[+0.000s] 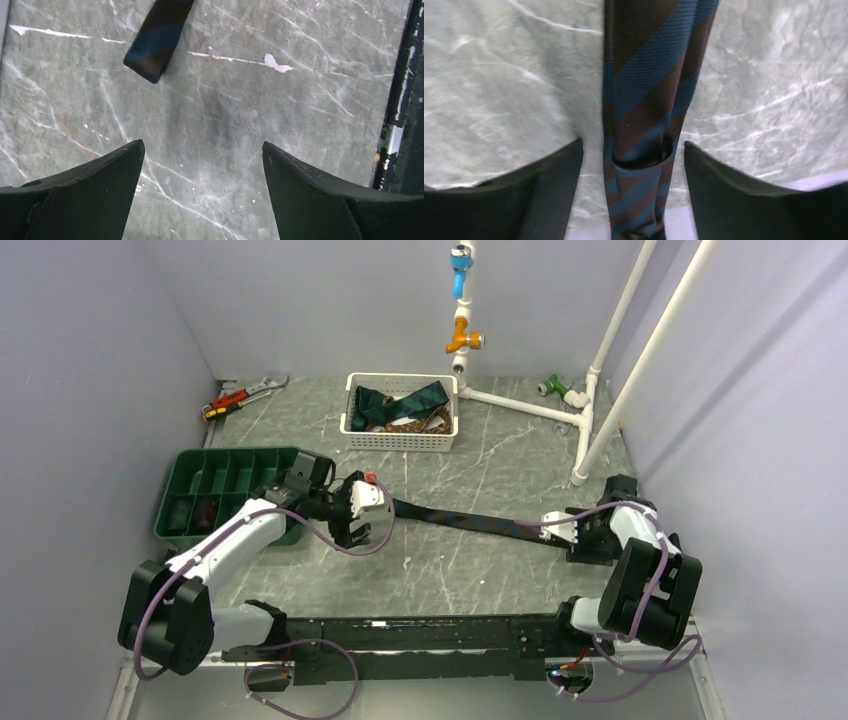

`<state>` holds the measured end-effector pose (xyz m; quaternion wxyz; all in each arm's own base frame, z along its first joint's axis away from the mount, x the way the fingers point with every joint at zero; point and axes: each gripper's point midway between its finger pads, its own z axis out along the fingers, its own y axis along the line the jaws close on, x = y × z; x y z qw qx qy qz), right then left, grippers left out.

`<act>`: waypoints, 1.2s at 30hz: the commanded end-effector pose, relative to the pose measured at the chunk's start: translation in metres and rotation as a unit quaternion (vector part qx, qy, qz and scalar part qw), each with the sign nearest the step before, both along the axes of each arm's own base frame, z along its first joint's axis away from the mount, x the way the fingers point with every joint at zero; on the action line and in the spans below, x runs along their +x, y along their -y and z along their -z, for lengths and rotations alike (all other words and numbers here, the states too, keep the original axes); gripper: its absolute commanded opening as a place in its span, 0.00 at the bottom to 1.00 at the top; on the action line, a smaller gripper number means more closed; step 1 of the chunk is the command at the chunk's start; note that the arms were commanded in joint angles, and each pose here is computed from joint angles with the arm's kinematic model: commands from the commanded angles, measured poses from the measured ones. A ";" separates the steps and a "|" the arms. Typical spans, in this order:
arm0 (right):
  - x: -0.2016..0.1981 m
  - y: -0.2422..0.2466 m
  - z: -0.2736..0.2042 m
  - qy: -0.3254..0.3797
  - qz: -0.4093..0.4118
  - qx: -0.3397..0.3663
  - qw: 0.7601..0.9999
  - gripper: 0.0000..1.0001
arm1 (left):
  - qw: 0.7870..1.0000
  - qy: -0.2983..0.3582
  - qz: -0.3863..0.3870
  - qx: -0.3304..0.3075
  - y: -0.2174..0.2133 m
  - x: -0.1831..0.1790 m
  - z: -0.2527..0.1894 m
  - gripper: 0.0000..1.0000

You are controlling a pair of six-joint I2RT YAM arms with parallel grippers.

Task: Roll the ties
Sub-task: Flatten out the tie at the center of the board, then roll the tie at the center of the board.

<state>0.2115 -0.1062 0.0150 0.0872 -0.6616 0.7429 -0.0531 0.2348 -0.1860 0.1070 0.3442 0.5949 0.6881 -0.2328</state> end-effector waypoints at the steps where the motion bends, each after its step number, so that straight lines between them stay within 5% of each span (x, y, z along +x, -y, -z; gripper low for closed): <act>1: -0.007 -0.029 -0.019 -0.023 -0.007 0.082 0.996 0.85 | 0.997 0.053 0.041 -0.042 0.020 0.016 -0.013 0.94; 8: 0.019 -0.125 -0.072 -0.005 0.026 0.183 0.983 0.93 | 0.991 0.055 0.079 -0.094 0.045 0.034 -0.018 0.96; 16: 0.062 -0.277 -0.052 -0.048 -0.007 0.243 0.969 0.96 | 0.982 0.024 -0.021 -0.185 0.031 0.057 -0.047 0.96; 23: 0.090 -0.338 -0.016 -0.063 -0.016 0.240 0.969 0.98 | 0.967 -0.003 -0.128 -0.220 0.002 0.057 -0.057 0.97; 30: 0.061 -0.349 0.007 -0.138 -0.071 0.235 0.960 0.52 | 0.970 -0.009 -0.110 -0.215 -0.002 0.032 -0.043 0.91; 36: 0.009 -0.355 0.007 -0.195 -0.131 0.239 0.942 0.42 | 0.981 0.014 -0.003 -0.191 0.006 -0.010 -0.031 0.76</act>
